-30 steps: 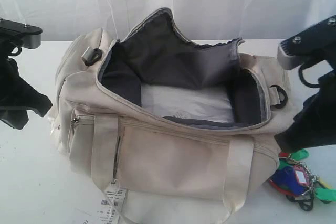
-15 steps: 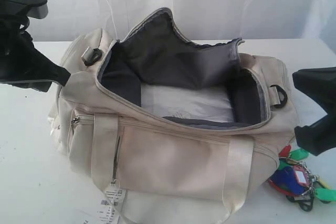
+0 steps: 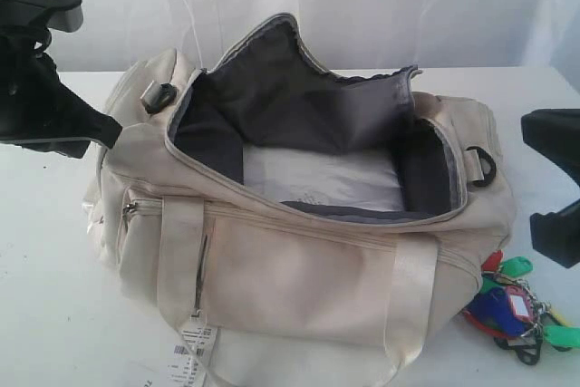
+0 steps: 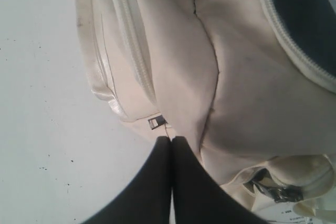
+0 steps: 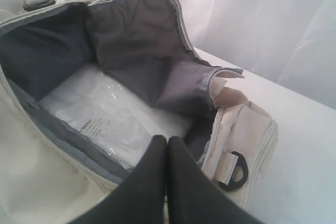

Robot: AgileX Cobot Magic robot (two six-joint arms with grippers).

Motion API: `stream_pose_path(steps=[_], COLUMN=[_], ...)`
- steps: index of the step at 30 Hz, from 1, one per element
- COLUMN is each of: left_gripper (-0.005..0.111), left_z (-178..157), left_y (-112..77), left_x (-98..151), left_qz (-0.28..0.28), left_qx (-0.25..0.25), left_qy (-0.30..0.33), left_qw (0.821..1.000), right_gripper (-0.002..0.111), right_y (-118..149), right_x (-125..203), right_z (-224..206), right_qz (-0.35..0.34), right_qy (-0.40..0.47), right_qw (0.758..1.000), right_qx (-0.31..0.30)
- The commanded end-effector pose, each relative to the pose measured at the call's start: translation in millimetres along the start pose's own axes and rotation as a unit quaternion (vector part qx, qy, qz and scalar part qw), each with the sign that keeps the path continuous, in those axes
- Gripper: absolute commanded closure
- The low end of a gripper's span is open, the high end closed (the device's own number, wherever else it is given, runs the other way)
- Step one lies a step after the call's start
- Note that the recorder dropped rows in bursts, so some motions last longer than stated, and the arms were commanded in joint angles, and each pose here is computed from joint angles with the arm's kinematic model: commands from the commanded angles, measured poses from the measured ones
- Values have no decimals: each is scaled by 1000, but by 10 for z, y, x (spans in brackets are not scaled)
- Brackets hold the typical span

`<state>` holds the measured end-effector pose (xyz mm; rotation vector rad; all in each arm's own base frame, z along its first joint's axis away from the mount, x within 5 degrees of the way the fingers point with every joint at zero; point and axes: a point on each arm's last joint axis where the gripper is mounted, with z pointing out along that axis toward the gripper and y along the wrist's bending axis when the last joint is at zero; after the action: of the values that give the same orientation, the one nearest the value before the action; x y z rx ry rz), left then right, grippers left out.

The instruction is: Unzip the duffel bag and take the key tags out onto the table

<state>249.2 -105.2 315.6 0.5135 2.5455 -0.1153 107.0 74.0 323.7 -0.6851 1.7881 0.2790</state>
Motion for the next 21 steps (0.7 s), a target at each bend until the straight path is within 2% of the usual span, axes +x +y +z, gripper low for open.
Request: stream_pose_path(steps=[1, 6, 10, 16, 21], left_gripper=[107, 107, 107, 107, 107], left_z=[-12, -56, -298, -1003, -1736], left_y=[8, 9, 15, 69, 186], left_x=[24, 27, 58, 256, 674], left_qz=[-1, -1, -2, -13, -46], left_qx=[-2, -2, -2, -8, -41], left_qy=[1, -5, -42, -153, -276], left_qw=[1000, 1000, 999, 988, 959], right_gripper=[108, 108, 108, 108, 108], right_y=[-3, -3, -3, -3, -3], right_x=[2, 2, 2, 2, 2], right_z=[-9, -9, -9, -9, -9], right_qz=[2, 2, 2, 2, 2], right_qy=[-3, -3, -3, -3, -3], right_qw=[1000, 1000, 1000, 1000, 1000], right_qx=[1, 1, 1, 1, 1])
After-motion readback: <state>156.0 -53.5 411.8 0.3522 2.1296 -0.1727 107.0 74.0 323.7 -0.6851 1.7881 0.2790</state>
